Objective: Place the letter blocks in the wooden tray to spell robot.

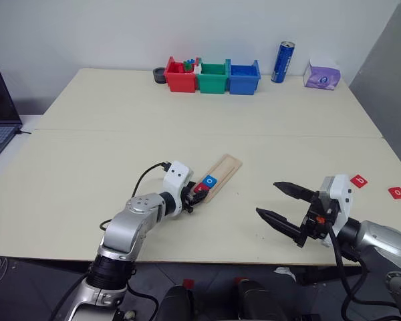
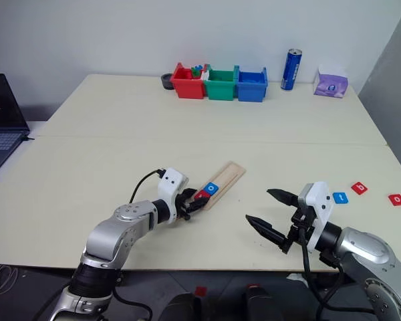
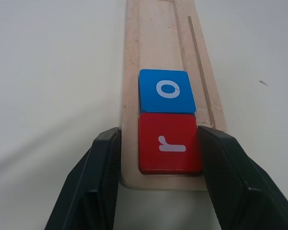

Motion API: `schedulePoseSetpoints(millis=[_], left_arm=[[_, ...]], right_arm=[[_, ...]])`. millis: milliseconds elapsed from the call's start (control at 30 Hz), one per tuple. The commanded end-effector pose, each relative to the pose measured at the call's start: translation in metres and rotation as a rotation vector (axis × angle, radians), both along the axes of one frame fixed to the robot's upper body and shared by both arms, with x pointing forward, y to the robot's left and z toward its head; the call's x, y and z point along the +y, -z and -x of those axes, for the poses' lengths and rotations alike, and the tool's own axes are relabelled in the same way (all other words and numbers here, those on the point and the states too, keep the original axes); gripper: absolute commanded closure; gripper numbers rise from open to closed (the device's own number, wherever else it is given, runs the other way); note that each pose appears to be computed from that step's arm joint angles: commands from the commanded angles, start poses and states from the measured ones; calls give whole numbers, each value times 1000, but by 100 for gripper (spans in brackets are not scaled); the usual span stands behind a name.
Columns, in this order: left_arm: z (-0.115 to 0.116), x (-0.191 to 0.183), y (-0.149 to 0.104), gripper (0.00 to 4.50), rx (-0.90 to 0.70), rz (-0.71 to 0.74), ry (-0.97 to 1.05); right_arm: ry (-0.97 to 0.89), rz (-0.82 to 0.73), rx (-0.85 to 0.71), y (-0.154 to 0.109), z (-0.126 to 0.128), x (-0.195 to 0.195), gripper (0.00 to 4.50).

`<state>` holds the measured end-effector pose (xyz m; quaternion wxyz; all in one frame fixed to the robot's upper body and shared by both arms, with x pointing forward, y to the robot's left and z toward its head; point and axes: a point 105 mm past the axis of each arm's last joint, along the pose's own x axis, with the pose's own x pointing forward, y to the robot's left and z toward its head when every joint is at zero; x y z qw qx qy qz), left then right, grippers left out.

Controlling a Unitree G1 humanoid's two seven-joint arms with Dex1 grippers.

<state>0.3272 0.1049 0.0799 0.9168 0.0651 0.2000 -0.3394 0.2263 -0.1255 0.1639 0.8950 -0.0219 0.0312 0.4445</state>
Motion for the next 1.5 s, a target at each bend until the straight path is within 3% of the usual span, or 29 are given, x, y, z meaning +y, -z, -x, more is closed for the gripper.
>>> schedulePoseSetpoints(millis=[33,600,900,1133,1167,1500], left_arm=[[5,0,13,239,65,-24,72],[11,-37,14,239,-8,-153,681],[1,-56,18,239,-78,-179,821],[-8,-49,16,17,-82,-151,813],[-9,-48,14,2,-99,-149,810],[-3,-48,-1,2,-84,-54,852]], right_arm=[[-16,-10,-48,-12,2,4,0],[50,141,44,28,14,-23,0],[86,139,54,32,22,-25,0],[92,133,69,35,26,-23,0],[93,132,69,35,26,-23,0],[90,111,71,34,27,-22,0]])
